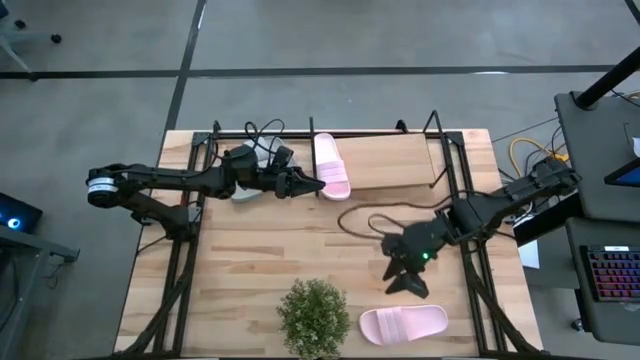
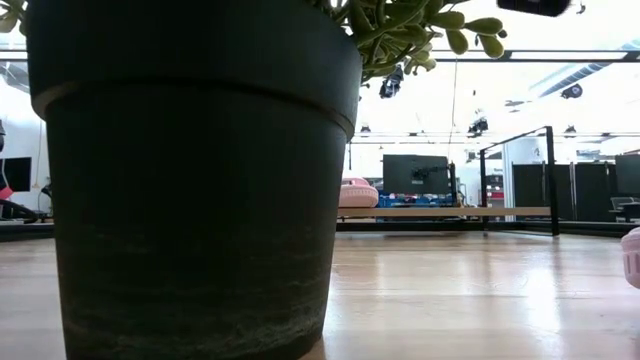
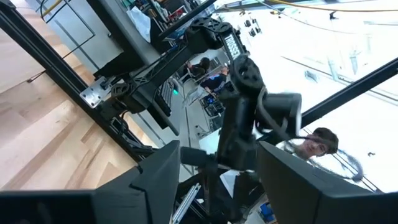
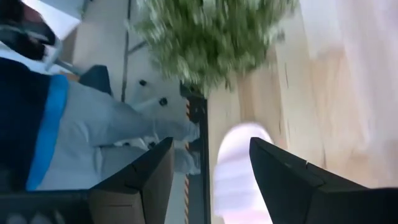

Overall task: Pick and place slides into the shelf
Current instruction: Put the pink slipper on the shelf

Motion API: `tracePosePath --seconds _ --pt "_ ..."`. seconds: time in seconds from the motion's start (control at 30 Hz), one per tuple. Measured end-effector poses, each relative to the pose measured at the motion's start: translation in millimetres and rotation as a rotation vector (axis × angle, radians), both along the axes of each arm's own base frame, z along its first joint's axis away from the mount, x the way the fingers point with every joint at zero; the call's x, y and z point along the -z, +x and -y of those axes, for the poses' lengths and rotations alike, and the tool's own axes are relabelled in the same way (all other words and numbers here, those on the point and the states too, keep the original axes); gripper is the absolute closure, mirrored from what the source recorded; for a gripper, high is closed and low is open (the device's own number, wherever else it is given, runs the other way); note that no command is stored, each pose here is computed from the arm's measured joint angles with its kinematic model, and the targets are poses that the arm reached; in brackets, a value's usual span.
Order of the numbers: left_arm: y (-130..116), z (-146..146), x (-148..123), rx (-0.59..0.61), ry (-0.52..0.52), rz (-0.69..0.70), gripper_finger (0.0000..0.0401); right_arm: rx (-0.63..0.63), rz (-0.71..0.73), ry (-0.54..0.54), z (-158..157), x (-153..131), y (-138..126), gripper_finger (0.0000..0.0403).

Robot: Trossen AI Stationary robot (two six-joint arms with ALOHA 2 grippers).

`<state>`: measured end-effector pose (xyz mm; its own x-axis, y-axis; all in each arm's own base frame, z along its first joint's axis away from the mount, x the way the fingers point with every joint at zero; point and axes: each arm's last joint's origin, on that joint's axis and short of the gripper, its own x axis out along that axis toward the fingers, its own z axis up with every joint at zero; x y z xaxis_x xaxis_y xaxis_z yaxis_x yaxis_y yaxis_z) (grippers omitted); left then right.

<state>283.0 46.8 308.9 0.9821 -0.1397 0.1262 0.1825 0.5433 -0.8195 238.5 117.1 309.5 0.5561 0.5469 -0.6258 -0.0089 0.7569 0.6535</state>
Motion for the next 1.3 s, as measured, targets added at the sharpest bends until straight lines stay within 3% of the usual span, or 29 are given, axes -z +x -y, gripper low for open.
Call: tracePosePath --seconds 0.37,1.3 --pt "-0.1 0.0 0.3 0.001 0.001 -0.001 0.0204 0.140 -0.044 0.118 -19.9 38.6 -22.8 0.0202" --pt "-0.5 0.5 -1.8 0.018 -0.022 0.002 0.0204 0.299 -0.253 0.179 -54.1 102.9 -74.3 0.0202"
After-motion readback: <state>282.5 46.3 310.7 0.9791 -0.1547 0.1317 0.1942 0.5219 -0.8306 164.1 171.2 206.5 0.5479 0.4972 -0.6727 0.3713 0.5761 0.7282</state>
